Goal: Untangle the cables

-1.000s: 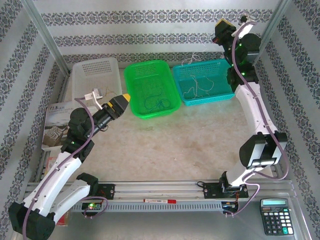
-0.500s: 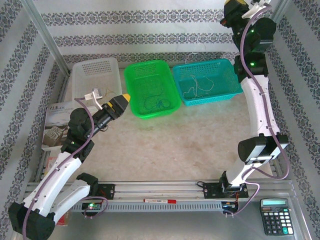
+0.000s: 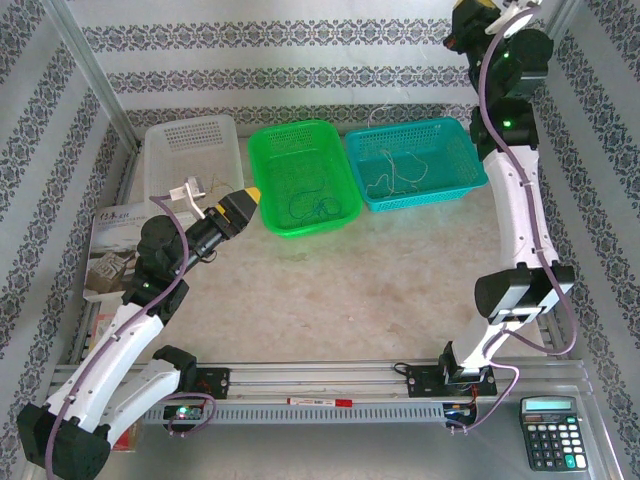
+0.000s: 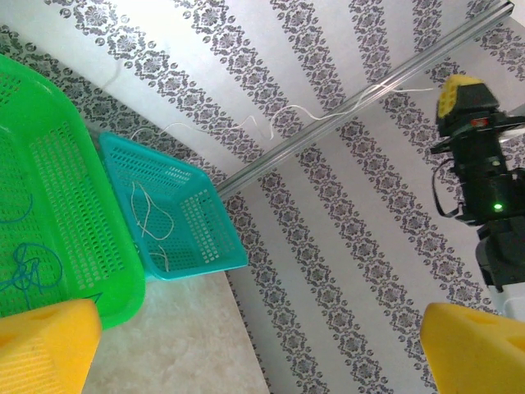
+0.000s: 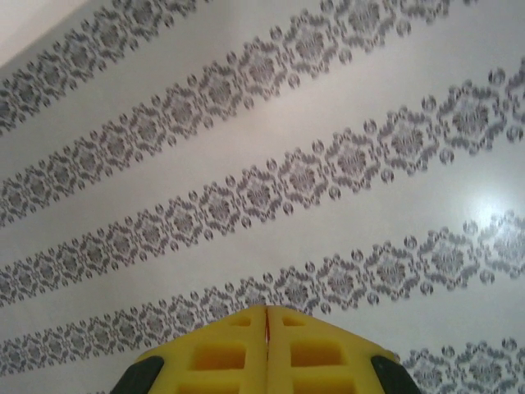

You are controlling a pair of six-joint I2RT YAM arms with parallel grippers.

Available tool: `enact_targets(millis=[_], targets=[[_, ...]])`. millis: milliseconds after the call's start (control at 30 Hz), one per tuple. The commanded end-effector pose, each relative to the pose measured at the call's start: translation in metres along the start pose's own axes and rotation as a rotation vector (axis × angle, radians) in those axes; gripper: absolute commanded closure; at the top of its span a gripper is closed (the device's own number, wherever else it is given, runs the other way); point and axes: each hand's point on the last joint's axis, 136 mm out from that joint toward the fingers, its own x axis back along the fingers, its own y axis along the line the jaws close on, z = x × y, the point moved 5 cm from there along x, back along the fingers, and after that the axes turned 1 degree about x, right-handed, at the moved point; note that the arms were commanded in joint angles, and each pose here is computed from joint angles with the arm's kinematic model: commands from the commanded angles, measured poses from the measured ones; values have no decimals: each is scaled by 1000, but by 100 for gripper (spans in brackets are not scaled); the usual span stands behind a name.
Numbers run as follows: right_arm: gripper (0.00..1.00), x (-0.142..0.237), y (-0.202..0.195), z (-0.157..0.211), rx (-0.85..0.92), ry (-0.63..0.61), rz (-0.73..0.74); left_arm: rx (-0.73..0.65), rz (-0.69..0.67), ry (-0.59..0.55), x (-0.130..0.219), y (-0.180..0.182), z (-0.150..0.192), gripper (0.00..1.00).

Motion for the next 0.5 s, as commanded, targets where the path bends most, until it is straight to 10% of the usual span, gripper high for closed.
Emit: enact_targets(millis=[0,467], targets=[[100,12,11,-42,71,-104,-1,-11,30,-26,-1,-6,-7,0],[100,16,4,-51,63,-134,26,-6,30,-24,-1,-7,-7,0]])
